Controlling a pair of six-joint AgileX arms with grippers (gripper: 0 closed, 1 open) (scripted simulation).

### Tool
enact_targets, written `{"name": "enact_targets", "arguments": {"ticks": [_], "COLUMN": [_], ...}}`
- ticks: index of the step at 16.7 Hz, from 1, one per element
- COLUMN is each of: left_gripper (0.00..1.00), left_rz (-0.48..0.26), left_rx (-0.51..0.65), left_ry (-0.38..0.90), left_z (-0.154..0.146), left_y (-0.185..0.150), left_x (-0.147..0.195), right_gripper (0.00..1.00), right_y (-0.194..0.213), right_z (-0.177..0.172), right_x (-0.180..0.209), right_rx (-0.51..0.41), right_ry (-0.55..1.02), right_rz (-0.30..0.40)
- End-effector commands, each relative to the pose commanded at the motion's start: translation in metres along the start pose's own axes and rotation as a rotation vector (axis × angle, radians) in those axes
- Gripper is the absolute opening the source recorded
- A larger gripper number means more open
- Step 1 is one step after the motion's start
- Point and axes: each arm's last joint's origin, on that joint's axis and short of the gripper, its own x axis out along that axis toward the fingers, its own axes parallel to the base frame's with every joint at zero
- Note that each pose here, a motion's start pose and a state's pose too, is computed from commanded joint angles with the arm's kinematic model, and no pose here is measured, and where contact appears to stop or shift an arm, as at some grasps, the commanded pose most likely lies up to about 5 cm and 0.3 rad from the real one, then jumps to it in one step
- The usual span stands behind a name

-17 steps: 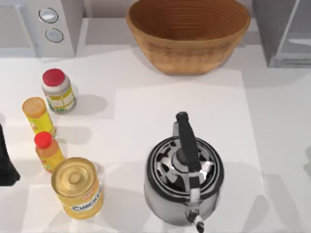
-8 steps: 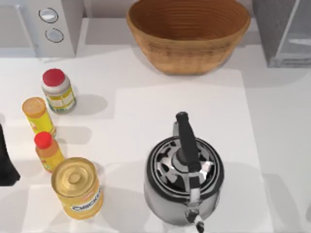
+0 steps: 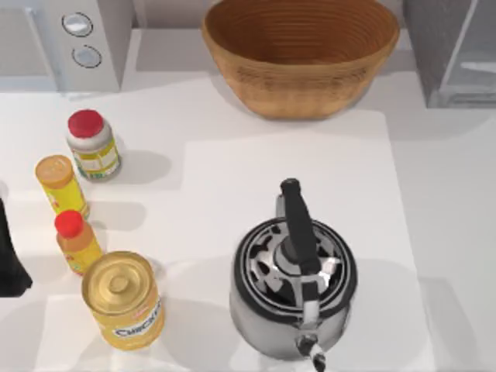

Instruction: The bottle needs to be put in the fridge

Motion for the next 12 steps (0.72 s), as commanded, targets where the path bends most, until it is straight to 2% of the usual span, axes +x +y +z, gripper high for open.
{"name": "enact_targets", "arguments": {"ticks": [12], "left_gripper": [1.0], "left_rz": [0.0], "left_rx": [0.0], "left_ry": [0.0], "left_z": [0.0], "left_y": [0.0], "left_x": [0.0], "right_gripper": [1.0], "right_y": [-0.005], "right_z": [0.002], "right_x": [0.017], "right_rx": [-0.001], "right_ry": [-0.002], "right_rz": [-0.001]}}
